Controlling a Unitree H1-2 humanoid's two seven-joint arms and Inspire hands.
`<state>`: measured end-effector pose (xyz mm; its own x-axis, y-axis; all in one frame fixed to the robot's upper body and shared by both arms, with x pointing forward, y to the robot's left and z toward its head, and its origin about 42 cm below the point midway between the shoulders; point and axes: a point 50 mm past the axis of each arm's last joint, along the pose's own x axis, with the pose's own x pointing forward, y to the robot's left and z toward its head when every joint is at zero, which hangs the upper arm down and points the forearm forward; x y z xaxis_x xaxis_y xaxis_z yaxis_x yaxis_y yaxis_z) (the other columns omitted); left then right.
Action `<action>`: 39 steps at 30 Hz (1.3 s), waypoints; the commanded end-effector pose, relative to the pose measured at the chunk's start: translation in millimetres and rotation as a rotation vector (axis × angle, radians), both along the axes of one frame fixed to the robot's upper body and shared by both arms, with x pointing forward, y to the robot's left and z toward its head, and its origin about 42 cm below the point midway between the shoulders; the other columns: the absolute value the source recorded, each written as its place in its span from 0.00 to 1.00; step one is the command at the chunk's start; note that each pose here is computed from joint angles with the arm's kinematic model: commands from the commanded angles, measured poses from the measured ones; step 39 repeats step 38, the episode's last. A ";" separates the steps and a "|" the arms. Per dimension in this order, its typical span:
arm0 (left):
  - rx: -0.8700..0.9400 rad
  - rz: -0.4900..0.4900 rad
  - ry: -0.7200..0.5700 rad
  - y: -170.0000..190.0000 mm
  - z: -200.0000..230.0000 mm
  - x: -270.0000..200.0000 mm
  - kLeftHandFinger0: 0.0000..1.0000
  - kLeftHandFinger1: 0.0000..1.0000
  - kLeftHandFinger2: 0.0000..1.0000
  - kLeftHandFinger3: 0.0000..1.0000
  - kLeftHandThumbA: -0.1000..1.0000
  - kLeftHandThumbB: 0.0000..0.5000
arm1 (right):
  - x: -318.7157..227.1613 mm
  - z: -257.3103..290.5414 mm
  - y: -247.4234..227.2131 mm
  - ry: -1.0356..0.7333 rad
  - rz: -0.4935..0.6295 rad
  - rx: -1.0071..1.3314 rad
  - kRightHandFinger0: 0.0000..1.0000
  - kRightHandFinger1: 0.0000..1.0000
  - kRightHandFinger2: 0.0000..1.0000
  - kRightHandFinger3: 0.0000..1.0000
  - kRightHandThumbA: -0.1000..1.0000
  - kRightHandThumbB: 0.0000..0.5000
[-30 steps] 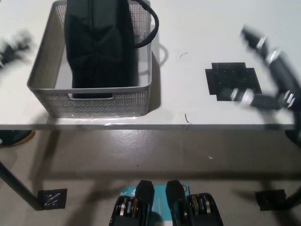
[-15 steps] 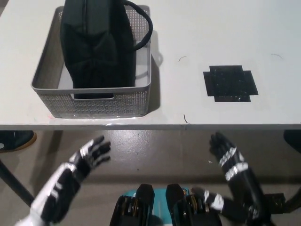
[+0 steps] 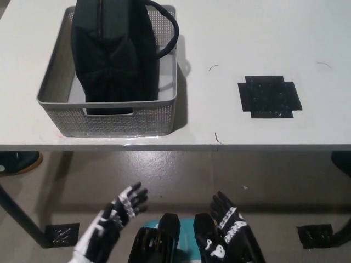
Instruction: Use both hands to pick up a lunch bag on the right hand side and place it into a container on the left hand side
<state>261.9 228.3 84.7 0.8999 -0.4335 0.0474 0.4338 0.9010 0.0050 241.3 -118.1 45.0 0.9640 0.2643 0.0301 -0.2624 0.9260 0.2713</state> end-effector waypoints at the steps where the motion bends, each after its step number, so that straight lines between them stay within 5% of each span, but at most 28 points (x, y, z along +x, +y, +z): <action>1: 0.083 -0.048 -0.088 -3.4 -1.6 10.5 1.00 1.00 1.00 1.00 1.00 0.56 | 22.5 13.4 8.1 -0.142 0.023 0.032 1.00 1.00 1.00 1.00 1.00 0.56; 4: 0.109 -0.086 -0.097 -2.7 -5.3 11.3 1.00 1.00 1.00 1.00 1.00 0.50 | 23.7 8.9 14.7 -0.146 0.074 0.013 1.00 1.00 1.00 1.00 1.00 0.56; 6: 0.120 -0.097 -0.092 -2.8 -6.7 12.2 1.00 1.00 1.00 1.00 1.00 0.56 | 24.6 6.2 15.6 -0.142 0.105 0.016 1.00 1.00 1.00 1.00 1.00 0.52; 14: 0.141 -0.130 -0.100 -2.9 -8.4 14.0 1.00 1.00 1.00 1.00 1.00 0.55 | 24.8 2.3 15.1 -0.147 0.167 -0.010 1.00 1.00 1.00 1.00 1.00 0.52; 39: 0.109 -0.151 -0.097 -11.4 5.9 28.1 1.00 1.00 1.00 1.00 1.00 0.44 | 35.9 7.4 14.2 -0.149 0.170 -0.011 1.00 1.00 1.00 1.00 1.00 0.55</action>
